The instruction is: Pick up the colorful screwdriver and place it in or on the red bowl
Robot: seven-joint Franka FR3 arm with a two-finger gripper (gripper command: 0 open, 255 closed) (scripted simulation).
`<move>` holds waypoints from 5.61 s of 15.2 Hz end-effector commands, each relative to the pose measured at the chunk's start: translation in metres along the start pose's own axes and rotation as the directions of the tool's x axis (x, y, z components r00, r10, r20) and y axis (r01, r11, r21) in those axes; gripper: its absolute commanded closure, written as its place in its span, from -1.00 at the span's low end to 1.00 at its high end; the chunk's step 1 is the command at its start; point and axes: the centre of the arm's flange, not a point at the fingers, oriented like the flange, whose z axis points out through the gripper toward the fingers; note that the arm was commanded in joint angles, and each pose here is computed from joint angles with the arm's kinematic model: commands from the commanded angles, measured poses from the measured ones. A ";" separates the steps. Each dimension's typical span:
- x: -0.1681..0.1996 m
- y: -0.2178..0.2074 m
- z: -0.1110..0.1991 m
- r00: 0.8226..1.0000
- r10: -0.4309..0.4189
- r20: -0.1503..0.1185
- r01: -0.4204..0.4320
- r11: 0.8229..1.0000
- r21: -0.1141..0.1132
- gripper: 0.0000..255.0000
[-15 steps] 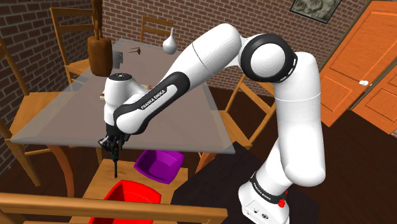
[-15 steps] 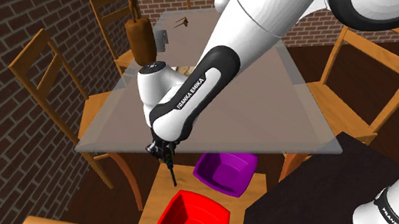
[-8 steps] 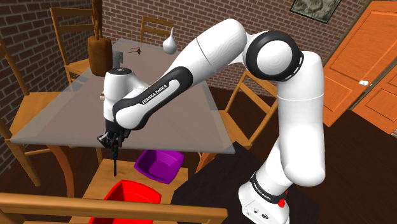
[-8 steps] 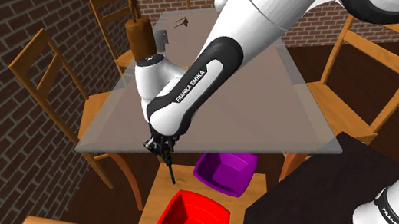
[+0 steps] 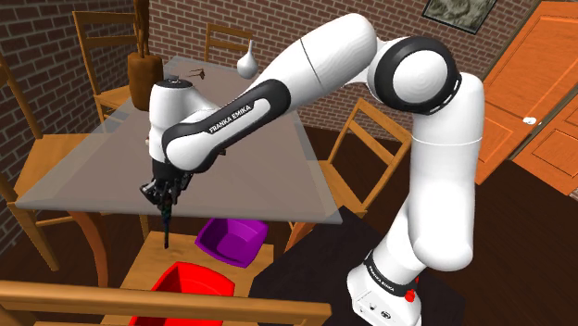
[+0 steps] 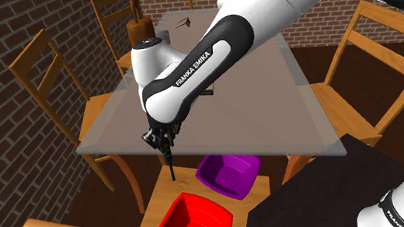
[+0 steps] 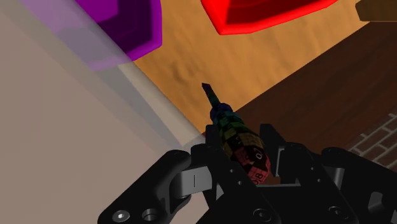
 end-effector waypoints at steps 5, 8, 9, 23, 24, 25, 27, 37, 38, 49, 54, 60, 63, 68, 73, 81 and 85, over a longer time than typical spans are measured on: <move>0.001 -0.002 -0.032 1.000 0.000 0.000 0.000 1.000 0.000 1.00; 0.001 -0.003 -0.048 1.000 0.000 0.000 0.000 1.000 0.000 1.00; 0.002 -0.004 -0.053 1.000 0.000 0.000 0.000 1.000 0.000 1.00; -0.061 -0.038 -0.127 1.000 0.000 0.000 0.000 1.000 0.000 1.00; -0.072 -0.044 -0.133 1.000 0.000 0.000 0.000 1.000 0.000 1.00; -0.082 -0.049 -0.138 1.000 0.000 0.000 0.000 1.000 0.000 1.00; -0.104 -0.060 -0.150 1.000 0.000 0.000 0.000 1.000 0.000 1.00; -0.184 -0.099 -0.182 1.000 0.000 0.000 0.000 1.000 0.000 1.00; -0.184 -0.098 -0.177 1.000 0.000 0.000 0.000 1.000 0.000 1.00; -0.186 -0.094 -0.119 1.000 0.000 0.000 0.000 1.000 0.000 1.00; -0.187 -0.092 -0.092 1.000 0.000 0.000 0.000 1.000 0.000 1.00; -0.188 -0.090 -0.061 1.000 0.000 0.000 0.000 1.000 0.000 1.00; -0.188 -0.089 -0.045 1.000 0.000 0.000 0.000 1.000 0.000 1.00; -0.189 -0.087 -0.023 1.000 0.000 0.000 0.000 1.000 0.000 1.00; -0.189 -0.087 -0.023 1.000 0.000 0.000 0.000 1.000 0.000 1.00; -0.189 -0.087 -0.037 1.000 0.000 0.000 0.000 1.000 0.000 -1.00; -0.189 -0.087 -0.073 1.000 0.000 0.000 0.000 1.000 0.000 -1.00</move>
